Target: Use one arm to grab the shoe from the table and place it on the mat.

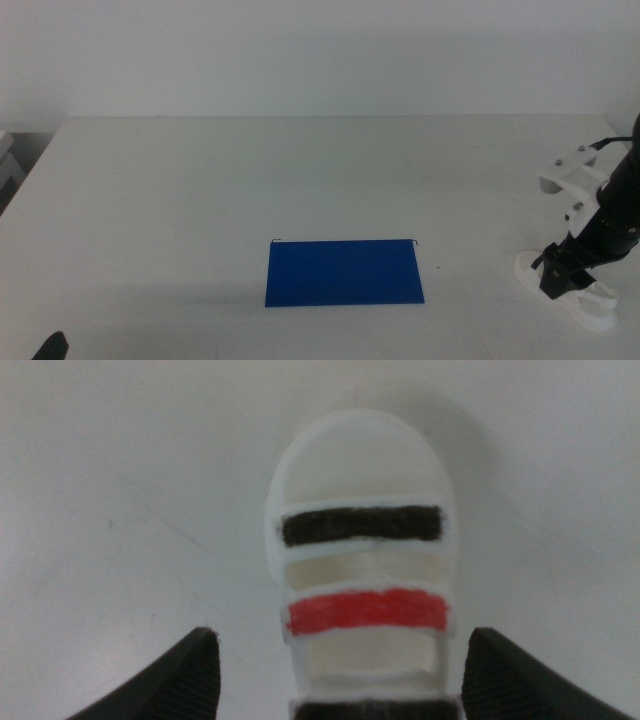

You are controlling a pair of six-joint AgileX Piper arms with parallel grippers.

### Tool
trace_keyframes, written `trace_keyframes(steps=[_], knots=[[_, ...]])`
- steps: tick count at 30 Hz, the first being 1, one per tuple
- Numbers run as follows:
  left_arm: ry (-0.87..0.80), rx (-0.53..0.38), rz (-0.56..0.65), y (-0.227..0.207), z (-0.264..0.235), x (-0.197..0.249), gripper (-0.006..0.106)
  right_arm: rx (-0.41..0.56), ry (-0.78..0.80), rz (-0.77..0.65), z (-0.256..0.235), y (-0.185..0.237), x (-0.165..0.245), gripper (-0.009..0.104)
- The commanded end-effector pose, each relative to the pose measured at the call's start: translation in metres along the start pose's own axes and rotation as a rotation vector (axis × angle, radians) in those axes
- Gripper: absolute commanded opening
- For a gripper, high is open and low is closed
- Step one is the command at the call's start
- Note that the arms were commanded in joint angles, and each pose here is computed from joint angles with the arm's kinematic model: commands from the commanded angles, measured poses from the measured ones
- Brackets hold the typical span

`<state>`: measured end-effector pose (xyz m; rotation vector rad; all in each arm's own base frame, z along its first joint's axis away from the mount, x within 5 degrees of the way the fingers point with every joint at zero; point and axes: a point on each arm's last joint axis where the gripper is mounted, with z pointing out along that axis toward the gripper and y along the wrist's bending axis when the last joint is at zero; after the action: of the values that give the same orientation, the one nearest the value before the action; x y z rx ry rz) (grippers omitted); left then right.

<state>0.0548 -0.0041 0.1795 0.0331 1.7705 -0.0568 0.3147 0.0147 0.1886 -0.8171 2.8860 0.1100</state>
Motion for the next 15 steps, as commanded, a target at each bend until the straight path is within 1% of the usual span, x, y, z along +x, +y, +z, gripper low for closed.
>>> trace_keyframes(steps=[1, 5, 8, 12, 15], knots=[[-0.087, 0.001, -0.01, 0.0, -0.001, -0.006, 0.094, 0.039, -0.051, -0.027, -0.014, -0.002, -0.006, 0.062], [-0.087, 0.001, -0.01, 0.0, -0.001, -0.006, 0.094, 0.046, -0.022, -0.043, -0.008, -0.005, -0.005, 0.061], [-0.087, 0.001, -0.01, 0.0, -0.001, -0.006, 0.094, 0.042, 0.0, -0.048, -0.005, -0.005, -0.004, 0.057], [-0.087, 0.001, -0.01, 0.0, -0.001, -0.006, 0.094, 0.034, 0.013, -0.047, -0.001, -0.006, -0.004, 0.045], [-0.087, 0.001, -0.01, 0.0, -0.001, -0.006, 0.094, 0.032, 0.016, -0.042, -0.001, -0.005, -0.004, 0.033]])
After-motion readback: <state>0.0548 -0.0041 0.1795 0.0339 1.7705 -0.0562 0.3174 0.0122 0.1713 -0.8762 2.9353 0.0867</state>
